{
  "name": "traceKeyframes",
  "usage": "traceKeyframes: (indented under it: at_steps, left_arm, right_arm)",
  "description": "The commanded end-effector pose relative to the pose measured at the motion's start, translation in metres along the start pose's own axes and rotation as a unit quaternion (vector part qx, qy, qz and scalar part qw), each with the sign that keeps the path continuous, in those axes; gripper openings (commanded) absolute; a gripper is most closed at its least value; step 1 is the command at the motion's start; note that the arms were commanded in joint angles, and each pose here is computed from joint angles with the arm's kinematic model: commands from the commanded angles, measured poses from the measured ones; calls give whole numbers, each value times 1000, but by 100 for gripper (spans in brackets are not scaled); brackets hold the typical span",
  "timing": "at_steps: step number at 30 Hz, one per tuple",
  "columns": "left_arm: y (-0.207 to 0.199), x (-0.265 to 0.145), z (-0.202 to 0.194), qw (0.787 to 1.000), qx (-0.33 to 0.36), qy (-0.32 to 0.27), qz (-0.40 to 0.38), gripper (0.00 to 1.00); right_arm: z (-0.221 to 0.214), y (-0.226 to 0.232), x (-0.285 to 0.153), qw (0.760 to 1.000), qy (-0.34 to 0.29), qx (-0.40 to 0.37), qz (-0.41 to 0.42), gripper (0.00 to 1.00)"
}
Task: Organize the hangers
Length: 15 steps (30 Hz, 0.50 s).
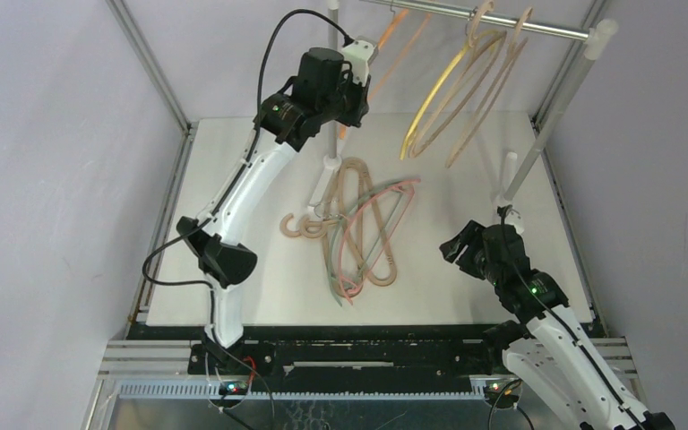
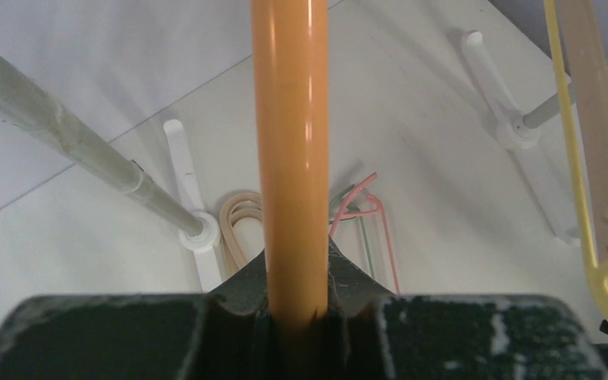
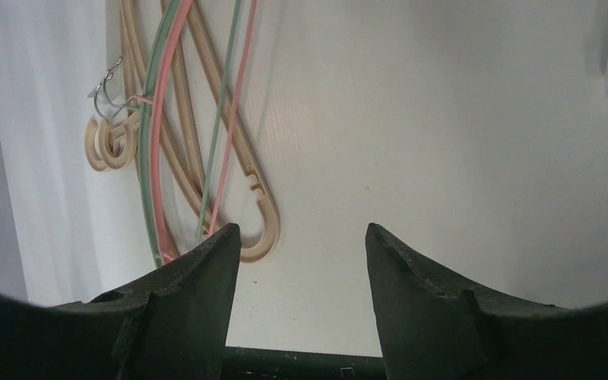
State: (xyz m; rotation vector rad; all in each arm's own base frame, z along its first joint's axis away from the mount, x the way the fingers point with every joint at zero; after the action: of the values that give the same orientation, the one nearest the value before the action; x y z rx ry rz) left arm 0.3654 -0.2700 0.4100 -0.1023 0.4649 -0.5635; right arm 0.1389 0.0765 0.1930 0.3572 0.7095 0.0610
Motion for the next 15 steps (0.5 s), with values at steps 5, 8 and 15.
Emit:
traceKeyframes:
  at_steps: [5,8,15]
  left_arm:
    - [-4,9,9,999,-36,-15,-32,0]
    - [-3,16,0,999,-35,3,-32,2]
    - [-13,3,-9,995,-10,7,-98,10]
  right_arm:
    - [4,-3,1,1000,-14,-4,-2,67]
    - [2,-4,3,1000,-12,-2,-1,67]
    - [-3,-6,8,1000,-2,4,3,68]
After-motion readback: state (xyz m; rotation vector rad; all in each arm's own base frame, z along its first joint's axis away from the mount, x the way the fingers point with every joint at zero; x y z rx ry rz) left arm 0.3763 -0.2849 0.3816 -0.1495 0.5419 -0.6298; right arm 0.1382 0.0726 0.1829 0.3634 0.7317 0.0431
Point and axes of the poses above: each gripper's point midway between its finger pads, its own x axis out along the fingers, its own y axis along the line the jaws close on, z = x × y, the point moved 9 cm from there along -x, back along the fingers, and after that the axes turned 14 degrees about -x, right-handed, at the moved point
